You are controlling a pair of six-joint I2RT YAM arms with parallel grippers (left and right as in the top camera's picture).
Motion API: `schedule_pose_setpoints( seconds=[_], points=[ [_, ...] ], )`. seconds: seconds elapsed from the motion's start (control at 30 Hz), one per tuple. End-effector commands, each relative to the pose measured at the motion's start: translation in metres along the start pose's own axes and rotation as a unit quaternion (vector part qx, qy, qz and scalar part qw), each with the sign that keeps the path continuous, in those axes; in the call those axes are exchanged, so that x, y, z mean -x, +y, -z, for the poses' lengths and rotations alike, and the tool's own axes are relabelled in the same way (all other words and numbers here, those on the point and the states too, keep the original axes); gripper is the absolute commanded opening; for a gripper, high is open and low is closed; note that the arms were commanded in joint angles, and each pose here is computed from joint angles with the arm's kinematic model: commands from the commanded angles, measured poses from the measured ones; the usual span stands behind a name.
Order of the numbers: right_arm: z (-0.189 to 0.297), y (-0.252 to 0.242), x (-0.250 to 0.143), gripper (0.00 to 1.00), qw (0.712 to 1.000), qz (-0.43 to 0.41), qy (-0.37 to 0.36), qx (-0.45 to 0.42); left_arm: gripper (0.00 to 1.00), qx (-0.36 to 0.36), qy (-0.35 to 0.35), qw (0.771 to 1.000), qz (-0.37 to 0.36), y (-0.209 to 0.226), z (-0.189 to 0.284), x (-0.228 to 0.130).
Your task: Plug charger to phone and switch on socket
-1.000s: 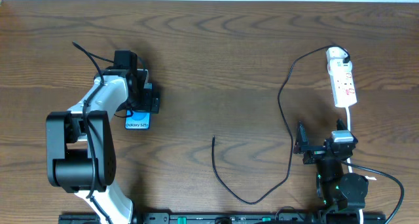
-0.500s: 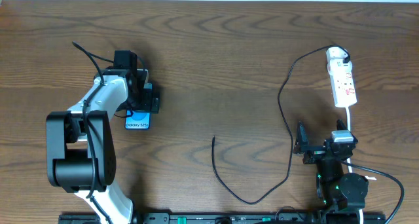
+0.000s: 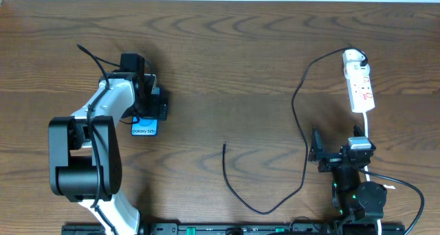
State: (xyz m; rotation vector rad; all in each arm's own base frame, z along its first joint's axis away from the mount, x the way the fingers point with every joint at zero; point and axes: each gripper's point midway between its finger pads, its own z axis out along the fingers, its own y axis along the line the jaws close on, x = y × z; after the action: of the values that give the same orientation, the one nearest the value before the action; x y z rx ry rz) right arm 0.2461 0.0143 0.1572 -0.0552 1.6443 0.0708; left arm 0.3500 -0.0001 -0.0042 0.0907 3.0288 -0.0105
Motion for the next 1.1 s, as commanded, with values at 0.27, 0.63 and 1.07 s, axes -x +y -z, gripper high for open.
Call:
schedule_pose_setpoints(
  seconds=[0.27, 0.63, 1.07],
  points=[
    [0.0, 0.003, 0.0, 0.99, 1.0, -0.005, -0.001, 0.006, 0.98, 0.026, 0.041, 0.999, -0.022, 0.009, -0.018, -0.016],
    [0.0, 0.003, 0.0, 0.99, 1.0, -0.005, -0.001, 0.006, 0.98, 0.027, 0.03, 0.998, -0.04, 0.01, -0.019, -0.01],
    [0.0, 0.003, 0.0, 0.99, 1.0, -0.005, -0.001, 0.006, 0.95, 0.027, 0.03, 0.998, -0.039, 0.01, -0.019, -0.01]
  ],
)
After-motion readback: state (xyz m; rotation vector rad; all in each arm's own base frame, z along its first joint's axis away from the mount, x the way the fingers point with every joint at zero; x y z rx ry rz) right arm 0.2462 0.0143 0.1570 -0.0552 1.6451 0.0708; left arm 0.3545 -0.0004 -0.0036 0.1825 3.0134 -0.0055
